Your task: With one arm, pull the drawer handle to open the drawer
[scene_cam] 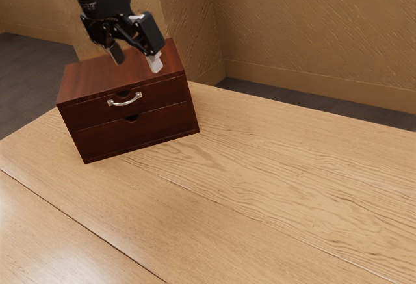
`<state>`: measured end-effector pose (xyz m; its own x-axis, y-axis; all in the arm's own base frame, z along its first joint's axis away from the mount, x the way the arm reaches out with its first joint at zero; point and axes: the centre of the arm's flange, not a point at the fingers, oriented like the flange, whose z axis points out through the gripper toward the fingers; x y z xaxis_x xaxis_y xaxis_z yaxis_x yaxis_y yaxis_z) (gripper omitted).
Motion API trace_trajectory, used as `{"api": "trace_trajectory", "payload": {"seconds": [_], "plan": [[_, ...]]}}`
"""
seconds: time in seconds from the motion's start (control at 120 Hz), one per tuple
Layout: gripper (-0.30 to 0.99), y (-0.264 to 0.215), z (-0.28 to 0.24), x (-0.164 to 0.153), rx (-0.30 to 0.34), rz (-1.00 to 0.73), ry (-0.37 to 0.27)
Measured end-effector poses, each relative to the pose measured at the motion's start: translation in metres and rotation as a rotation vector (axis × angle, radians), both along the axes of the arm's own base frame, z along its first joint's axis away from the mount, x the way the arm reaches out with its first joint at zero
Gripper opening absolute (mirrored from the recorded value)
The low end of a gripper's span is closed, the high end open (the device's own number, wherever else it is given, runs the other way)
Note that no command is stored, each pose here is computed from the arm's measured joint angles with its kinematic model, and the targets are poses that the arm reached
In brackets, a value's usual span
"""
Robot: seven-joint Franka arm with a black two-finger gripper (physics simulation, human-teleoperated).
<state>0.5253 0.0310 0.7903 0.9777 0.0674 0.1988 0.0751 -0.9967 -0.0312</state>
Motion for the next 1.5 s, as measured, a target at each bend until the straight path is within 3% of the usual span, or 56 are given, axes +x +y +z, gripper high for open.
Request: {"api": "trace_trajectory", "payload": {"seconds": [0.108,0.275,0.417,0.508,0.617,0.725,0.817,0.992,1.15,1.275,1.5], "plan": [[0.69,-0.014,-0.022,0.024,-0.004,-0.031,0.025],[0.69,0.017,-0.069,0.055,0.025,-0.067,0.105],[0.69,0.052,-0.102,0.058,0.069,-0.091,0.203],[0.69,0.061,-0.122,0.06,0.065,-0.148,0.263],[0.69,0.066,-0.131,0.061,0.049,-0.248,0.291],[0.69,0.07,-0.147,0.067,0.099,-0.34,0.31],[0.69,0.074,-0.16,0.068,0.154,-0.417,0.302],[0.69,0.097,-0.163,0.062,0.295,-0.513,0.227],[0.69,0.133,-0.165,0.091,0.383,-0.546,0.176],[0.69,0.139,-0.182,0.113,0.411,-0.598,0.173],[0.69,0.17,-0.216,0.117,0.42,-0.638,0.189]]}}
